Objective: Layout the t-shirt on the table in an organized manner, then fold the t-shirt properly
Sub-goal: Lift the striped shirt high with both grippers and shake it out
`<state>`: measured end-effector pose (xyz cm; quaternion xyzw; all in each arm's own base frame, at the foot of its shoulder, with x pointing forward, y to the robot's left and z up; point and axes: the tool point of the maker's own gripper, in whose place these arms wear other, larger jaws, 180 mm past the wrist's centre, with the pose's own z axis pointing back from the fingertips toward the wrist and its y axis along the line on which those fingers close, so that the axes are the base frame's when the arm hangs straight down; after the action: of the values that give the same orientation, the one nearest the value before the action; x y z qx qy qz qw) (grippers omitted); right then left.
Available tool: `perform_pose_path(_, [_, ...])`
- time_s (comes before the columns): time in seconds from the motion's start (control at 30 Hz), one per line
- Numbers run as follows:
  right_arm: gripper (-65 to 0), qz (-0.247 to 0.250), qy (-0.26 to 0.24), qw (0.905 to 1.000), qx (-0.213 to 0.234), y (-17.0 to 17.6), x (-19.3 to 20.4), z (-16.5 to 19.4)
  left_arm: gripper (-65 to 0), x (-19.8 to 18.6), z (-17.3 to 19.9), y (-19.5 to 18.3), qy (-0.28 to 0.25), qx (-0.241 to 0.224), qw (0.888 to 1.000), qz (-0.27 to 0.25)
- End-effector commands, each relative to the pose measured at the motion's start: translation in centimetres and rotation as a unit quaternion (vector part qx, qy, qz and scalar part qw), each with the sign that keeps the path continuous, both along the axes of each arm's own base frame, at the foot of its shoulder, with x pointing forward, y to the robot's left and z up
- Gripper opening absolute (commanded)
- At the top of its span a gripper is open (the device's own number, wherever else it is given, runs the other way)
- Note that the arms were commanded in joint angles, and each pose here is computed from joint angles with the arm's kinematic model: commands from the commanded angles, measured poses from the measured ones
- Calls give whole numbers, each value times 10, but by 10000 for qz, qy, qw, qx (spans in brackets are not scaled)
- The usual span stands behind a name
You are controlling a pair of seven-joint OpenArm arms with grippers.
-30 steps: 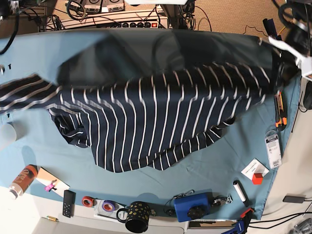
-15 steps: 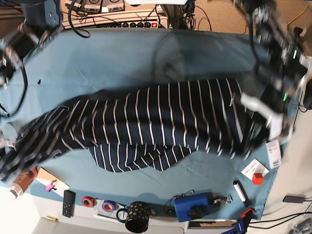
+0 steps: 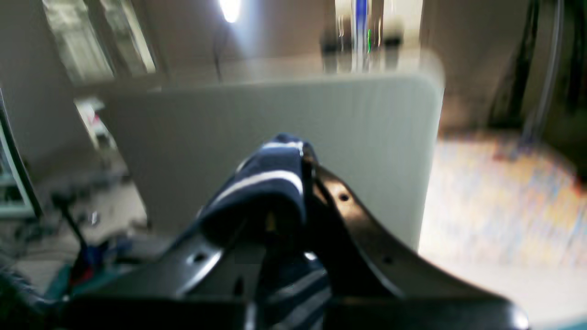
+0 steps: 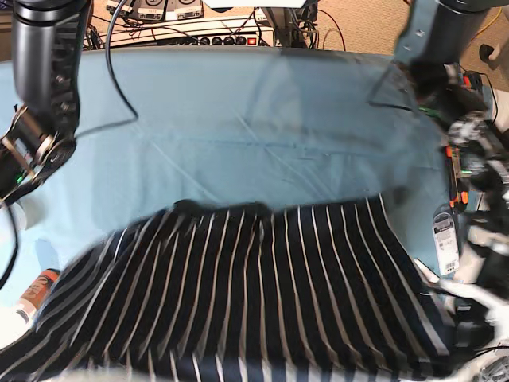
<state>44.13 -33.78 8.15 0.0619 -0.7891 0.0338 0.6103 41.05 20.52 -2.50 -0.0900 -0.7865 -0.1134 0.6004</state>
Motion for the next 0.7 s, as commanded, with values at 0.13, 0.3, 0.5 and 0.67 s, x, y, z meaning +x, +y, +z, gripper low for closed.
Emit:
perform_pose_path(0.13, [-650,-98,-969,9950,-202,4,-37,73,-650,-28,45,34,-591,-323,9977,-68])
perform_pose_path(0.3, [-650,-269,-1162,9909,-625,18,-60,88,-650,-50,53,53,-648,-491,9966,-166])
perform_pose_path(0.5, [-650,-479,-1399,9858,-801,21,-80,96,-650,-90,72,62,-1072,155,9939,229])
perform_pose_path(0.67, [-650,-496,-1693,9828,-537,12,-98,92,-650,-127,78,54,-1368,698,9862,613])
